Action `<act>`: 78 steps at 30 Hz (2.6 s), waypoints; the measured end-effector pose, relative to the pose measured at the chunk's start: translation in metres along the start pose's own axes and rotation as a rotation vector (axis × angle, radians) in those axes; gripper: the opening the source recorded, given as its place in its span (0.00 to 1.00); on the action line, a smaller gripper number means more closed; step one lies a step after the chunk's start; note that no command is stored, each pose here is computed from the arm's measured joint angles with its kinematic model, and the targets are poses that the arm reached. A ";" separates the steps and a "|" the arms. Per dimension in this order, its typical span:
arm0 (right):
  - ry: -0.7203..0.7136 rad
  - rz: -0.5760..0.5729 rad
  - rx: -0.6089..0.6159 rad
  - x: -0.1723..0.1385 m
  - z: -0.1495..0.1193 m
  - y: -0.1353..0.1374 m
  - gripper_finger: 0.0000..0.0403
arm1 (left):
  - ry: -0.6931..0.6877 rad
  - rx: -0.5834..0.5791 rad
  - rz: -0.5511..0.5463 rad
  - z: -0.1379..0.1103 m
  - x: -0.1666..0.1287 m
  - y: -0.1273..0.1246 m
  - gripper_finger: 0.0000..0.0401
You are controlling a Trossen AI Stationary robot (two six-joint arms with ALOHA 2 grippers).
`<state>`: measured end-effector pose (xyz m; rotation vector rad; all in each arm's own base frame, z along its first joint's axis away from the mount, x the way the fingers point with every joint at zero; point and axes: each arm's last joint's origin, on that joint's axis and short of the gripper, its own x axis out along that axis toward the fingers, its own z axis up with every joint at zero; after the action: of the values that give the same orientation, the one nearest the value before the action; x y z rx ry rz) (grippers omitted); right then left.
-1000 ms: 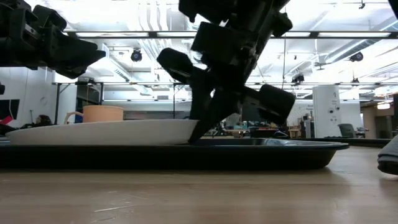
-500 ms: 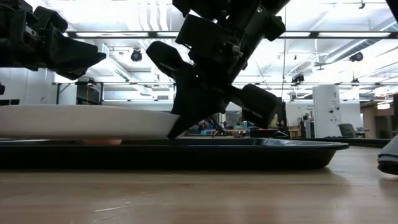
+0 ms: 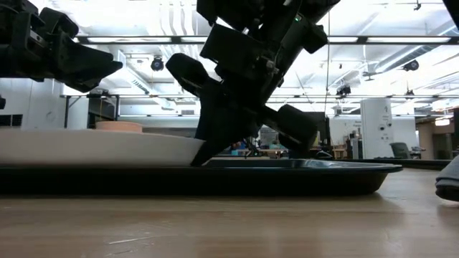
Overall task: Set up tray
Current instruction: Put the white plate to the bottom right of the orange mug on the black serving tray
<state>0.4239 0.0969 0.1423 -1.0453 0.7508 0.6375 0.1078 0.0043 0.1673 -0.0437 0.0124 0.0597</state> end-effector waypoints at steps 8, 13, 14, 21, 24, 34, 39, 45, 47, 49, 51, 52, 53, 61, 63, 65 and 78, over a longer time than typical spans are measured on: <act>-0.007 -0.012 0.040 0.000 0.001 -0.001 0.02 | 0.000 0.000 0.000 0.000 0.000 0.000 0.30; -0.009 -0.015 0.064 0.000 0.001 -0.002 0.02 | 0.000 0.000 0.000 0.000 0.000 0.000 0.30; -0.009 -0.015 0.070 0.000 0.001 -0.002 0.02 | 0.000 0.000 0.000 0.000 0.000 0.000 0.30; -0.008 -0.019 0.115 0.000 -0.001 -0.003 0.02 | 0.000 0.000 0.000 0.000 0.000 0.000 0.30; -0.011 -0.024 0.133 0.000 0.000 -0.003 0.02 | 0.000 0.000 0.000 0.000 0.000 0.000 0.30; -0.028 -0.047 0.149 0.000 0.001 -0.006 0.12 | 0.000 0.000 0.000 0.000 0.000 0.000 0.30; -0.030 -0.050 0.149 0.000 0.001 -0.006 0.19 | 0.000 0.000 0.000 0.000 0.000 0.000 0.30; -0.037 -0.059 0.149 0.000 0.002 -0.007 0.24 | -0.001 0.000 0.000 0.000 0.000 0.000 0.30; -0.046 -0.065 0.190 0.000 0.003 -0.007 0.25 | 0.000 0.000 0.000 0.000 0.000 0.000 0.30; -0.050 -0.063 0.298 -0.001 0.003 -0.008 0.25 | 0.000 0.000 0.000 0.000 0.000 0.000 0.30; -0.057 -0.068 0.334 -0.001 0.003 -0.008 0.25 | 0.000 0.000 0.000 0.000 0.000 0.000 0.30; -0.059 -0.072 0.327 -0.001 0.003 -0.009 0.25 | 0.000 0.000 0.000 0.000 0.000 0.000 0.30; -0.061 -0.074 0.311 -0.001 0.004 -0.009 0.25 | 0.000 0.000 -0.001 0.000 0.000 0.000 0.30; -0.062 -0.076 0.276 -0.002 0.005 -0.008 0.24 | 0.000 0.000 0.000 0.000 0.000 0.000 0.30; -0.064 -0.077 0.275 -0.003 0.006 -0.009 0.25 | -0.001 0.000 0.000 0.000 0.000 0.000 0.30; -0.063 -0.076 0.273 -0.004 0.008 -0.011 0.26 | 0.000 0.000 0.000 0.000 0.000 0.000 0.30; -0.042 -0.041 0.376 -0.018 0.018 -0.026 0.25 | 0.000 0.000 0.000 0.000 0.000 0.000 0.30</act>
<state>0.4379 0.1021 0.1758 -0.6977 0.7745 0.4587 0.1078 0.0043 0.1671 -0.0436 0.0126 0.0593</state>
